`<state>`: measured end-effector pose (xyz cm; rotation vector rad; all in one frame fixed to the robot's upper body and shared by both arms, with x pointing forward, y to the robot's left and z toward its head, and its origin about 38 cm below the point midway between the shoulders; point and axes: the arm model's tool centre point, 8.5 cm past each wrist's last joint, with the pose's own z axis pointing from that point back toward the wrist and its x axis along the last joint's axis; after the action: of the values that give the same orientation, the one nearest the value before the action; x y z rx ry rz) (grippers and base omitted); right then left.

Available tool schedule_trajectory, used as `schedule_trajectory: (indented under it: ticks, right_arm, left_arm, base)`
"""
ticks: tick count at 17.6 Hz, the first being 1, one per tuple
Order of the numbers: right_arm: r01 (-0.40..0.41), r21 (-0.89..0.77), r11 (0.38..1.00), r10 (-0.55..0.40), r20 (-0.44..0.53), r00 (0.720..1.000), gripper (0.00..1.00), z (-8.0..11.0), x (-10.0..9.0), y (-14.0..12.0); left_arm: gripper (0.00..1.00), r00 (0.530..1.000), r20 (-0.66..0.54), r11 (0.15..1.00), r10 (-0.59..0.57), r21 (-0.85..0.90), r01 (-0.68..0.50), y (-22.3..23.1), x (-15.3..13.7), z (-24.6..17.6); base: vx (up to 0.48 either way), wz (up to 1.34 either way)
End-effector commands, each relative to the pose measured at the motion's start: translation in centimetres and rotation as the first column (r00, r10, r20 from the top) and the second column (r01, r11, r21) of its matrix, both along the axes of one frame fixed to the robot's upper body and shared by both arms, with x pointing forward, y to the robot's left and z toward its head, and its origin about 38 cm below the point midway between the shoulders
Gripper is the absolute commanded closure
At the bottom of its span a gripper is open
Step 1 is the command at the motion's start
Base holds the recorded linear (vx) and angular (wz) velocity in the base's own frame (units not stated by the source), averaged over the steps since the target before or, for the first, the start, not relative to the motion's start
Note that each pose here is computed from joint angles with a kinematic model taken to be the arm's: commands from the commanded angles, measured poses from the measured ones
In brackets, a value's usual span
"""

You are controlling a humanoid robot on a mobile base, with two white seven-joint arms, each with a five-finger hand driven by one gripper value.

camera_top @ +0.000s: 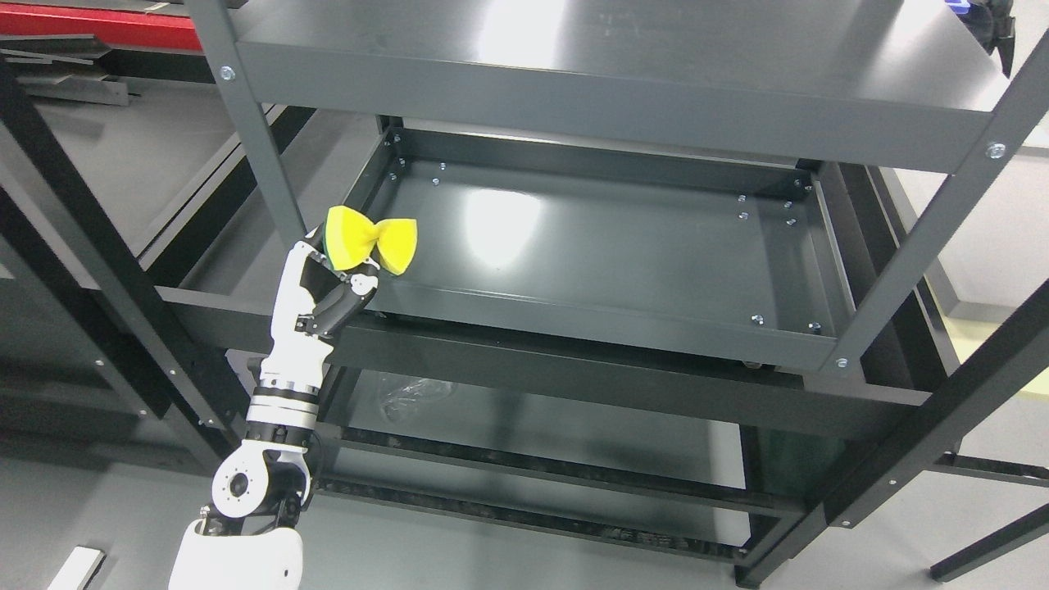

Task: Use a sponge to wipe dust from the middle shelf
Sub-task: 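Lower the left hand holding the sponge away from the shelf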

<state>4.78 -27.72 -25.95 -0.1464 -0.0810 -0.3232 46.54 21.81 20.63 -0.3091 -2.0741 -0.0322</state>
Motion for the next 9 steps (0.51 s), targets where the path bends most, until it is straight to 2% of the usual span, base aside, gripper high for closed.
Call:
schedule_trajectory:
  ticks: [1,9]
  right_arm:
    - [0.005,0.003,1.000,-0.005,-0.052,0.999,0.00,0.1,-0.2,-1.0]
    - [0.005,0.003,1.000,-0.005,-0.050,0.999,0.00,0.1,-0.1,-1.0]
  left_arm:
    - [0.97,0.995,-0.051,0.996,0.090,-0.017,-0.091,4.1,-0.1,-1.8]
    - [0.96,0.997,-0.061,0.999,0.048,0.002,-0.048,2.4,-0.5,-2.6]
  base:
    - [0.020,-0.08]
    - [0.029,-0.10]
